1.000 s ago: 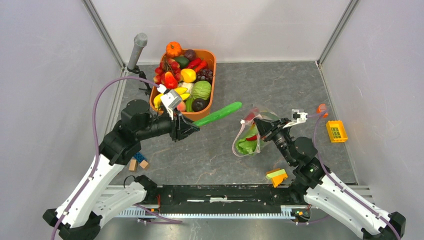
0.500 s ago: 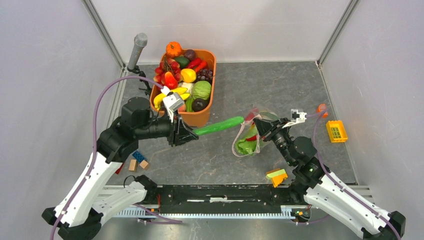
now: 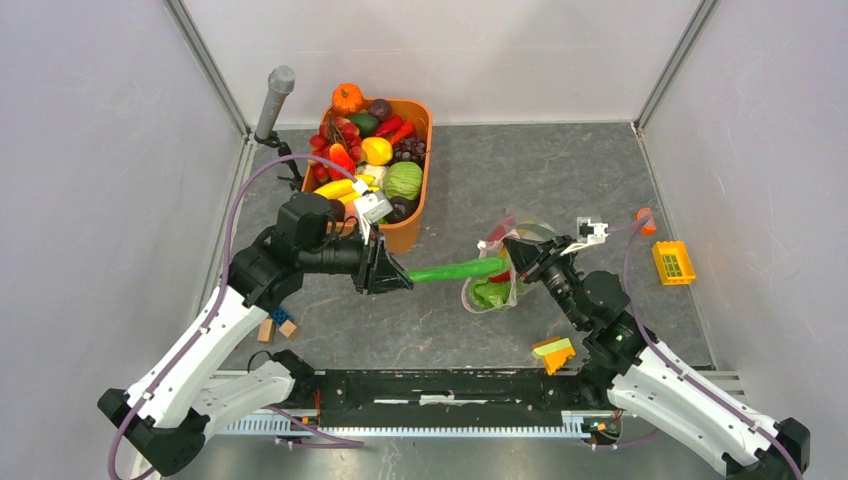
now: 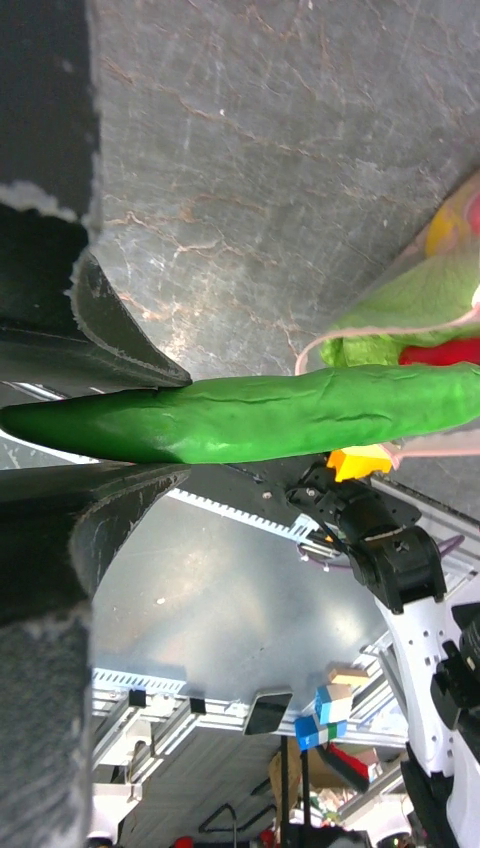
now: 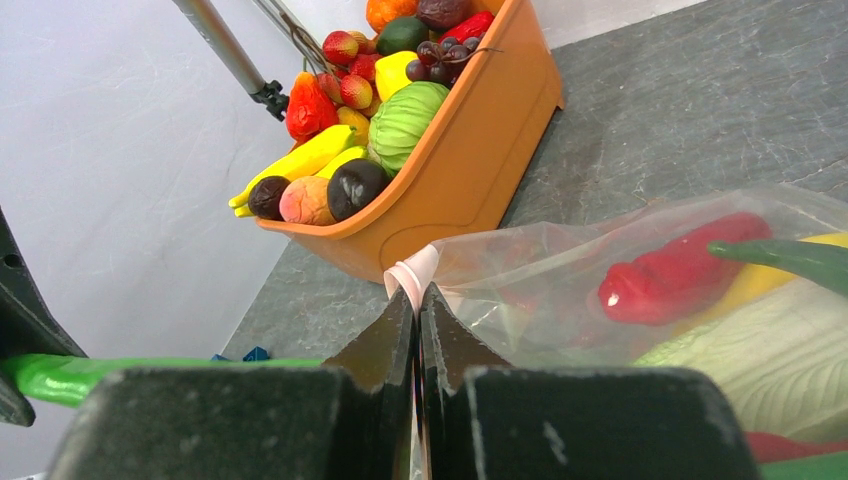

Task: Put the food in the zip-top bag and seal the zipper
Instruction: Place the fake vegetable in the zipper food storage bag.

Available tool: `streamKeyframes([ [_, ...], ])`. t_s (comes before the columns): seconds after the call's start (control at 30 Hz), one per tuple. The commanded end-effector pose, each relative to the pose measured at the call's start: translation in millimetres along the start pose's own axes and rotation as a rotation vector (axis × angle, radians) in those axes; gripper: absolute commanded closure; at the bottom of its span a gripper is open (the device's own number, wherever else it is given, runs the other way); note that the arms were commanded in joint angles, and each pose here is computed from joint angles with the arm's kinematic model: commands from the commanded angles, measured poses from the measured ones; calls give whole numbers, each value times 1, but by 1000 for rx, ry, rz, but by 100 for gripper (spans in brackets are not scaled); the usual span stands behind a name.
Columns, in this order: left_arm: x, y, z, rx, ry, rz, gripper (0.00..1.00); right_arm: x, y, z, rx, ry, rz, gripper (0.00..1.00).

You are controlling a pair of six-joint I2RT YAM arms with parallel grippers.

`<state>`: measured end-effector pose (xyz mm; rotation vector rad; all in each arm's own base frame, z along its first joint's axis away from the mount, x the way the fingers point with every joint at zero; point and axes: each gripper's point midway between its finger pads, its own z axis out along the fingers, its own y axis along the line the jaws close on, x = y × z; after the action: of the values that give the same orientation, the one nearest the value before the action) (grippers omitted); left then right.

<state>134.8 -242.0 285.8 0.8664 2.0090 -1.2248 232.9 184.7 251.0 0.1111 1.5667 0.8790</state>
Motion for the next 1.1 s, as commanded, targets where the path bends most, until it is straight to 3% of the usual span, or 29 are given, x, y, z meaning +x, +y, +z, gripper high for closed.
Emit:
streamKeyframes([
  [0.0, -6, -14, -2, 58, -6, 40, 86, -22, 19, 1, -60, -69, 36, 92],
  [0.13, -5, 2, -8, -55, 14, 55, 86, -23, 18, 0, -57, -74, 37, 92],
  [0.5, -11, 17, 35, -63, -29, -88, 89, -21, 23, 3, -81, -66, 41, 92],
  [1.07, -31, 22, 86, -72, -101, -158, 88, -19, 42, 8, -166, -38, 20, 93],
])
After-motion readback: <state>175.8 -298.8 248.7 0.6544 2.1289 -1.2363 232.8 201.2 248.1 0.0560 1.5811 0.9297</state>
